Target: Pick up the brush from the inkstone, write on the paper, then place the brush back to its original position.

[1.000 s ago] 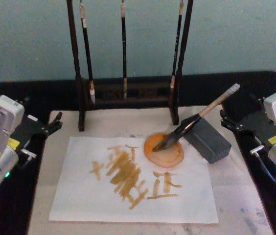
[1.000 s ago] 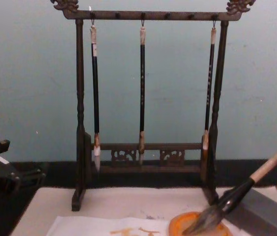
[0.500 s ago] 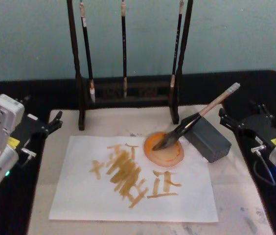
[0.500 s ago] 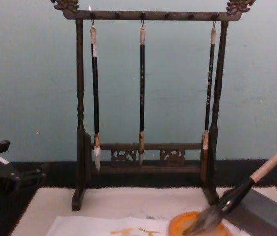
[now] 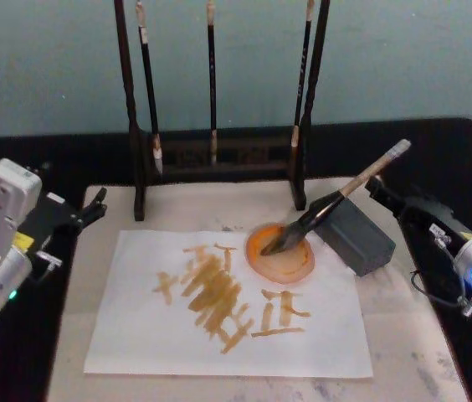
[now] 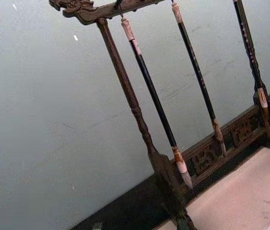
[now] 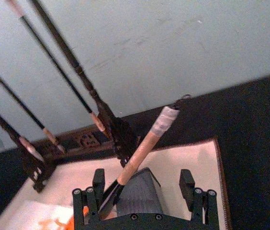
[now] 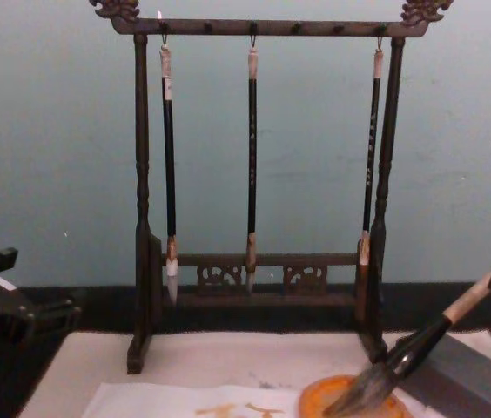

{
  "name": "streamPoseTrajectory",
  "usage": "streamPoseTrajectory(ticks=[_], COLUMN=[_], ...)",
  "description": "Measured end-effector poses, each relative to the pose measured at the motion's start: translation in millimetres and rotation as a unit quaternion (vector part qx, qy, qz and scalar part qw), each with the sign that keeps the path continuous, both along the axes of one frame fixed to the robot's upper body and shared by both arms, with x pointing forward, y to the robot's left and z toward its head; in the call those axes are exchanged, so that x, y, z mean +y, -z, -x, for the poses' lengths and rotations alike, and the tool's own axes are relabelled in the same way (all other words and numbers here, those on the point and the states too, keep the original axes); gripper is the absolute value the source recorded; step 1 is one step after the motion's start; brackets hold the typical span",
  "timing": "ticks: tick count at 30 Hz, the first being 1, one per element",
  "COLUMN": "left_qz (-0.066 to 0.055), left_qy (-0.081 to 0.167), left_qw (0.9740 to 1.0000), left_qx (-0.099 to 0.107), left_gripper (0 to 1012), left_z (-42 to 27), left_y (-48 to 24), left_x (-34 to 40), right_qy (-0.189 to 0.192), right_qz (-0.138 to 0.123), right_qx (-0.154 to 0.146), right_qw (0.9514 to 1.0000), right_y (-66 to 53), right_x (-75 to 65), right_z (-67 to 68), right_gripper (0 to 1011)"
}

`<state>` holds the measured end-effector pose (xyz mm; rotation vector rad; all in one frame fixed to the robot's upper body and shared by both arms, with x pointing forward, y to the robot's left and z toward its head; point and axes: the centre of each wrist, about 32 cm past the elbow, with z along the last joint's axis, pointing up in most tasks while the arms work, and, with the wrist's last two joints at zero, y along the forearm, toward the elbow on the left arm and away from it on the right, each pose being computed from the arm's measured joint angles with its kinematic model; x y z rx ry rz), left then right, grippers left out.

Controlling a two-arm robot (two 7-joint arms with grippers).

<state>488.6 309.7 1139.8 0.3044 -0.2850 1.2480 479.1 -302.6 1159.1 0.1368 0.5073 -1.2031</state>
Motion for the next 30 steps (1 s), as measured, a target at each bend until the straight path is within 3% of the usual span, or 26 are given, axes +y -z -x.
streamPoseTrajectory(ticks=[5,11,20,30], left_qz=[0.000,0.000,0.000,0.000], left_qy=[0.000,0.000,0.000,0.000], left_qw=[1.0000,1.0000,1.0000,1.0000], left_qx=[0.000,0.000,0.000,0.000], left_gripper=[1010,1009,1010,1010], left_z=[0.0,0.0,0.0,0.0], left_y=[0.0,0.0,0.0,0.0], left_x=[0.0,0.0,0.0,0.0], right_qy=[0.009,0.012,0.018,0.016], right_qz=[-0.050,-0.088,-0.121,-0.136], right_qx=[0.021,0.029,0.035,0.038], right_qw=[0.9985,0.9956,0.9919,0.9898], right_y=[-1.0,0.0,4.1,9.2], right_x=[1.6,5.4,12.5,15.7], right_z=[-5.6,-13.0,-25.8,-40.1], right_gripper=[1000,1000,1000,1000])
